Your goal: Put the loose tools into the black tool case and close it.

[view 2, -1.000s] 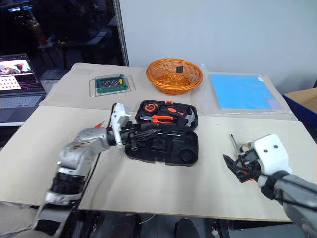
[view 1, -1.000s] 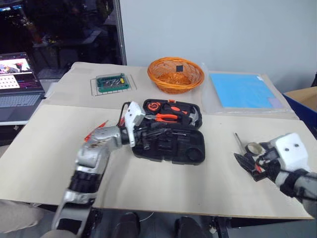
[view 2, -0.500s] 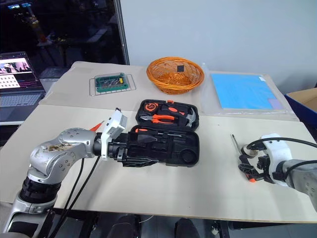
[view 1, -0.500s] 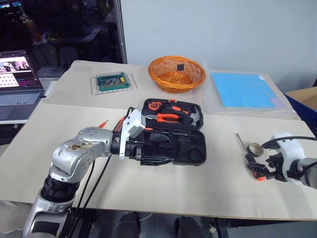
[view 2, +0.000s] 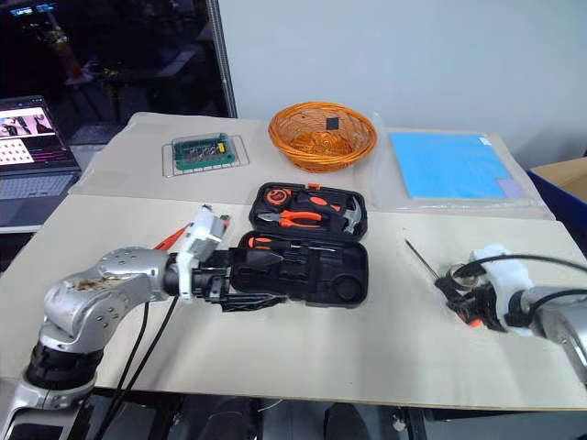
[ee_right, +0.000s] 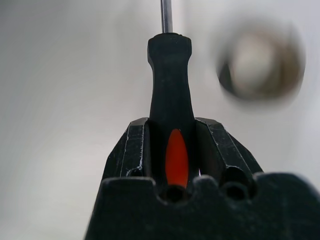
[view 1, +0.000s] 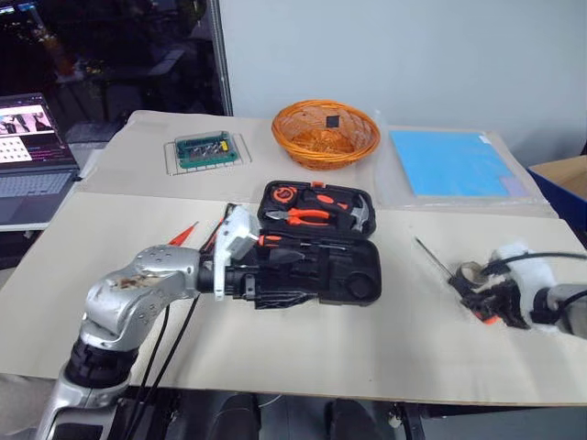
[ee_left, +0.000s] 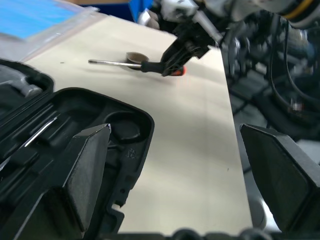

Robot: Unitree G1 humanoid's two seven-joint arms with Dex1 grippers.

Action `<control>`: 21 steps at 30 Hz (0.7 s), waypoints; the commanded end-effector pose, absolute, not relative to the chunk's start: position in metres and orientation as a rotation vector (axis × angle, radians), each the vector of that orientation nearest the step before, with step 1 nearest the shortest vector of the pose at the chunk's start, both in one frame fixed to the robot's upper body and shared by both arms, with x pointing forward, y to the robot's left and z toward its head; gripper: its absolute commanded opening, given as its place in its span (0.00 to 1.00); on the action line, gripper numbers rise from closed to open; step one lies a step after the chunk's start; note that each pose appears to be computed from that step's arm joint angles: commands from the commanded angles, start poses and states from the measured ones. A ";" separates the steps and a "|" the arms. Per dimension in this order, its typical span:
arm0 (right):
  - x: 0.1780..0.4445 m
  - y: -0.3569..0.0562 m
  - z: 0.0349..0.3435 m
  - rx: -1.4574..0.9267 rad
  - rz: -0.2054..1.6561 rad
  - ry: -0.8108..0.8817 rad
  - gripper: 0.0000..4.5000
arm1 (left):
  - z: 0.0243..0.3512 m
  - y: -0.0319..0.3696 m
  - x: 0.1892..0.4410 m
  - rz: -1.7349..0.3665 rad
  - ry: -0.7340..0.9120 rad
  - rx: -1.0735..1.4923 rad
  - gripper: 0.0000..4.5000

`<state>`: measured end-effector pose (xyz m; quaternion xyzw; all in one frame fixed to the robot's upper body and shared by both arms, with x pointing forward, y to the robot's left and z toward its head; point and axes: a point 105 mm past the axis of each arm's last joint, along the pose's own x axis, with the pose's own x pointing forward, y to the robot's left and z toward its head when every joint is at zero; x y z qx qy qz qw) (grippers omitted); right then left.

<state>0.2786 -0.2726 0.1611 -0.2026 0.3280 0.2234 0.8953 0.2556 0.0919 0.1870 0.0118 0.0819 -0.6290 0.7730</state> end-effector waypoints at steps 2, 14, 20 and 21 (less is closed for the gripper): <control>0.298 -0.208 0.199 -0.640 0.747 0.483 0.22 | 0.197 0.118 0.241 -1.308 0.145 0.029 0.98; 0.363 -0.123 0.167 -0.893 1.062 0.492 0.22 | 0.187 0.172 0.231 -1.145 0.192 0.070 0.98; 0.360 -0.115 0.156 -0.940 1.139 0.539 0.22 | 0.189 0.178 0.235 -1.158 0.188 0.134 0.98; 0.360 -0.115 0.154 -0.941 1.144 0.545 0.22 | 0.189 0.178 0.236 -1.158 0.186 0.136 0.98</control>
